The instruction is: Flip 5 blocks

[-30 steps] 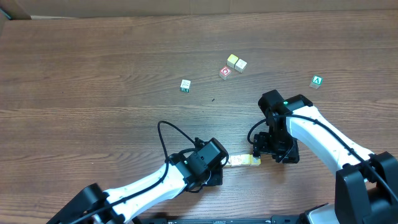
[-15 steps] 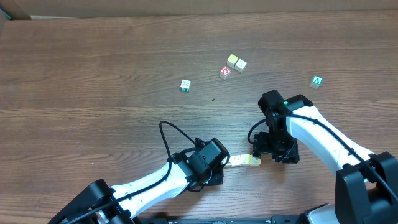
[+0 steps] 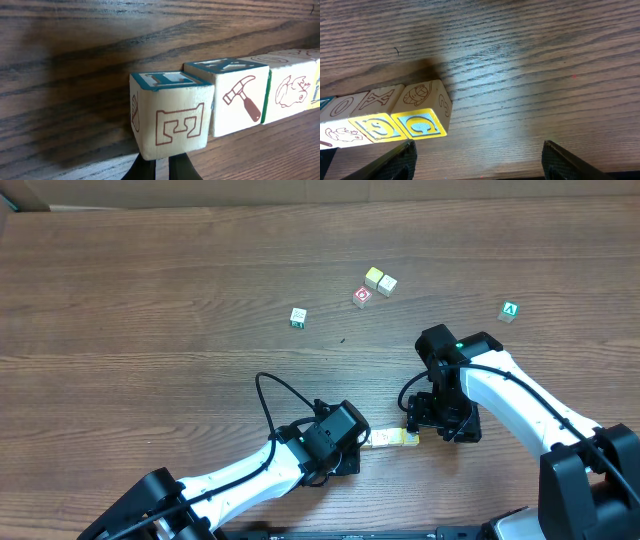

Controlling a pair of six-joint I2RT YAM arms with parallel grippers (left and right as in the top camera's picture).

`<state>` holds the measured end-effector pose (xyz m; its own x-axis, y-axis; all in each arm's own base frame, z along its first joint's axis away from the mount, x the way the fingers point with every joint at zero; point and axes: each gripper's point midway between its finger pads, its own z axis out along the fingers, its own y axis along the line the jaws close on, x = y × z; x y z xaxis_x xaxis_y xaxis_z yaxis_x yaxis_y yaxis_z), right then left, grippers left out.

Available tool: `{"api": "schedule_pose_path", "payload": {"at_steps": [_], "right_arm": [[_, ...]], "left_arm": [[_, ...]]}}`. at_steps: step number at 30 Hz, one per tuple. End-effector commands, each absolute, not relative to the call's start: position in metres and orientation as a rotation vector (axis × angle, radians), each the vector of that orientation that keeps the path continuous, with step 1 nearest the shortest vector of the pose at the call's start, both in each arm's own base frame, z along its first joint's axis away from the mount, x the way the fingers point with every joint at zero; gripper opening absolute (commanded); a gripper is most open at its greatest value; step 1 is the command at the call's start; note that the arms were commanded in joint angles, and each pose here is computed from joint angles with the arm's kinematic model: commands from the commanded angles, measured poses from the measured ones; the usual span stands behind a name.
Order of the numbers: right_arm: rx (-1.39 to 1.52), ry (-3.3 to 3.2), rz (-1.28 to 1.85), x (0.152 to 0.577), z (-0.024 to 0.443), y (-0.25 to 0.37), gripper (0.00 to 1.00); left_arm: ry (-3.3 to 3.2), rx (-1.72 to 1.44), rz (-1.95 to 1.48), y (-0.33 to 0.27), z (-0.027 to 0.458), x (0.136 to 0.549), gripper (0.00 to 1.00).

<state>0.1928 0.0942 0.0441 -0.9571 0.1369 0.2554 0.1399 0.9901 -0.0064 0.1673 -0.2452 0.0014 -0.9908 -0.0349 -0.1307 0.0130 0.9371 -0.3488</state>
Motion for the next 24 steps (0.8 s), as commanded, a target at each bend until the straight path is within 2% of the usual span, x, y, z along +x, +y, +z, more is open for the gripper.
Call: {"api": "schedule_pose_path", "payload": {"at_steps": [1,24], "right_arm": [[-0.208,-2.874,-0.02,0.1918,0.0432,0.0936,0.8],[-0.208,-2.873,-0.019,0.1917,0.0433,0.0935,0.8]], "left_arm": [[2.954,-0.038,-0.504,-0.2412,-0.0029,0.169,0.04],[2.948,0.002,-0.578,-0.2507,0.0025,0.1674,0.04]]}}
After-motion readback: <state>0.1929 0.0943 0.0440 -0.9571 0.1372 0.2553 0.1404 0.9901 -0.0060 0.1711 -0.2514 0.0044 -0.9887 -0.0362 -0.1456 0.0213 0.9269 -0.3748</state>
